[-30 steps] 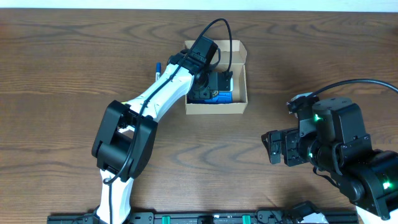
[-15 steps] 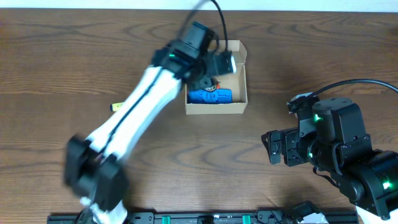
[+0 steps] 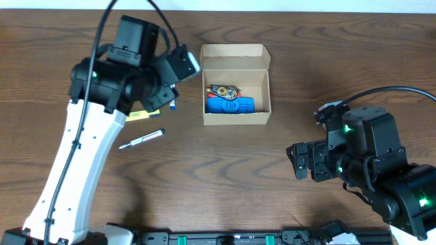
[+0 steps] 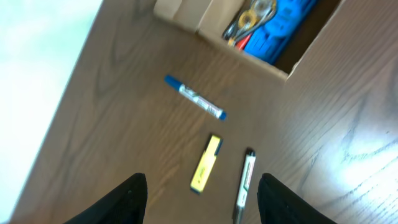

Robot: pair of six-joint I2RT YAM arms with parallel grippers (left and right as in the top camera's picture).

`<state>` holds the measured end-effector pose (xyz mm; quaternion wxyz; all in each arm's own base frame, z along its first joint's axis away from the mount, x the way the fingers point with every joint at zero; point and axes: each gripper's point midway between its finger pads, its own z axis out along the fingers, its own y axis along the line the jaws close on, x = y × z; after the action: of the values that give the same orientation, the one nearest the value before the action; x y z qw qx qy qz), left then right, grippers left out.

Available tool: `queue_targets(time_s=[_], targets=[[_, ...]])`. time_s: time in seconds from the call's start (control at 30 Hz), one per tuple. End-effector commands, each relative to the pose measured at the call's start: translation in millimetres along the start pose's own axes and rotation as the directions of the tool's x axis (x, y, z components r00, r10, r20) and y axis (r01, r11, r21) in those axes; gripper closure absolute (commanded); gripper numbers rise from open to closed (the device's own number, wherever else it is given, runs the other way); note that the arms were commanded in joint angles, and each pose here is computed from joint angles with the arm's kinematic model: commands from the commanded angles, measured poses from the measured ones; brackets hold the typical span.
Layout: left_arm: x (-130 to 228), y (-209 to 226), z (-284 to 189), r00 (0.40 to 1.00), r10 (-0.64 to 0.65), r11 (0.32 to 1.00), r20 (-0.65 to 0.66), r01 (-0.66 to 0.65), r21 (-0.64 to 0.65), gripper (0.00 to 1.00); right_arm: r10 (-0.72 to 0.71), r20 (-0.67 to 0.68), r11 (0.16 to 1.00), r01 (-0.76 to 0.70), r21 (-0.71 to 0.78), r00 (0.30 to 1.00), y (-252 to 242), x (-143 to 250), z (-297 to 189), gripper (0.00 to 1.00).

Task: Pack container
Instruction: 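Move the left gripper to the yellow highlighter and grasp it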

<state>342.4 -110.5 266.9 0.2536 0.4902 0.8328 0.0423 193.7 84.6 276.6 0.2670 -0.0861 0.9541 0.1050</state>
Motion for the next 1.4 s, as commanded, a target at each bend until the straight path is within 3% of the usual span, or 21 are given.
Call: queue_targets(time_s=[0.0,0.23,0.57,0.97,1.37], targets=[[24.7,2.6,24.2,0.997,-0.046,0.998,-0.069,0.05,0.047,0.43,0.0,0.001,1.0,0.0,-0.002,1.0,1.5,0.3,-0.6,0.01],[71.3,5.7,73.2,0.978,-0.123,0.987,-0.17,0.138,0.081,0.42,-0.001,0.001,1.0,0.001,-0.002,1.0,1.5,0.3,-0.6,0.01],[129.3,12.2,131.0,0.958,-0.187,0.98,-0.219,0.197,0.023,0.38,-0.001,0.001,1.0,0.001,-0.003,1.0,1.6,0.3,-0.6,0.01],[157.0,-5.9,202.0,0.941,-0.164,0.97,-0.295,0.208,0.127,0.4,0.0,0.001,1.0,0.0,-0.002,1.0,1.5,0.3,-0.6,0.01],[160.4,-11.3,226.6,0.948,-0.139,0.968,-0.287,0.192,0.164,0.41,-0.001,0.001,1.0,0.001,-0.002,1.0,1.5,0.3,-0.6,0.01]])
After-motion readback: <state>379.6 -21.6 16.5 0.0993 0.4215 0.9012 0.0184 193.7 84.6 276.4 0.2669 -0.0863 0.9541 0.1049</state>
